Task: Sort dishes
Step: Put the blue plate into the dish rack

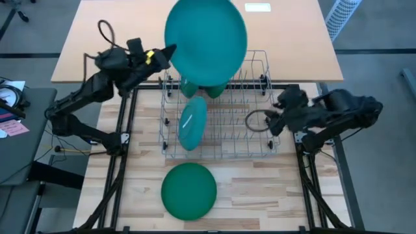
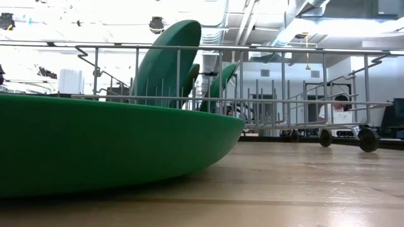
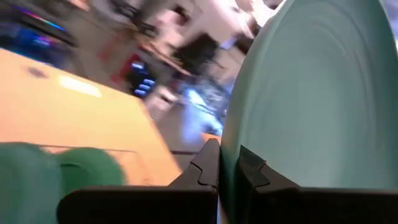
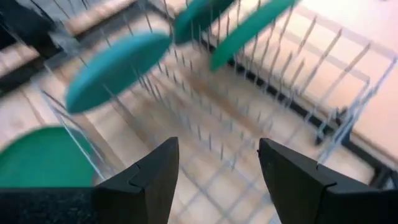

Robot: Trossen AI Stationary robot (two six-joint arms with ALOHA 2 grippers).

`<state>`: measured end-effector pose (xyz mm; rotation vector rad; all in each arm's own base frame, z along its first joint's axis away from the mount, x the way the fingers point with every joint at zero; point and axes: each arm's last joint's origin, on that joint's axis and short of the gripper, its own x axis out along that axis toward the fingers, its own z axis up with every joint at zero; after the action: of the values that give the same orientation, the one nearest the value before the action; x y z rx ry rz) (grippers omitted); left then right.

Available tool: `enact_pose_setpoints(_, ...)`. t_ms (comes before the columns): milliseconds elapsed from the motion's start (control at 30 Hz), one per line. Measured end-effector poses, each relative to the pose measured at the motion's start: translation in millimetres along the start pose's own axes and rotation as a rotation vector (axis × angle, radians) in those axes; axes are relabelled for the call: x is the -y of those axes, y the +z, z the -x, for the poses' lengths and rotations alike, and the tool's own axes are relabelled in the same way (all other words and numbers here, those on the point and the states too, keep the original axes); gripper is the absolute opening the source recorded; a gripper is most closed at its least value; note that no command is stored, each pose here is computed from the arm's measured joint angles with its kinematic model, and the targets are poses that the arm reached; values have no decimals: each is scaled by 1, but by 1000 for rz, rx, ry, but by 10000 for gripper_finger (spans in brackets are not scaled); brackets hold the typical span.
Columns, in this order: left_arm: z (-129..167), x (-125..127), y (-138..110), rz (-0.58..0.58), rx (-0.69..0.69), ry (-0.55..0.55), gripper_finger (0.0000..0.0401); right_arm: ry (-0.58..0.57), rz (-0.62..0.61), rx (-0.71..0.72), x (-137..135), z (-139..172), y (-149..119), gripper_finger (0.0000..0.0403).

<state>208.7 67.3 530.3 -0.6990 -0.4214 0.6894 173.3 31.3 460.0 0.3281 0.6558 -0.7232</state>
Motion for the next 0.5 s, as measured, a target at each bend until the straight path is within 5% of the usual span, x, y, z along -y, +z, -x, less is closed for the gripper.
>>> enact_pose_setpoints(100,-9,0,-7,-6,60,70,0,-17,36,-91,-8,-16,-15,225)
enact_pose_setpoints(233,-18,16,-18,-7,146,25,0,-30,96,-228,-16,-36,-37,225)
enact_pose_setpoints(500,-36,58,-43,-163,74,-30,0,-132,-141,-353,-4,-63,-48,225)
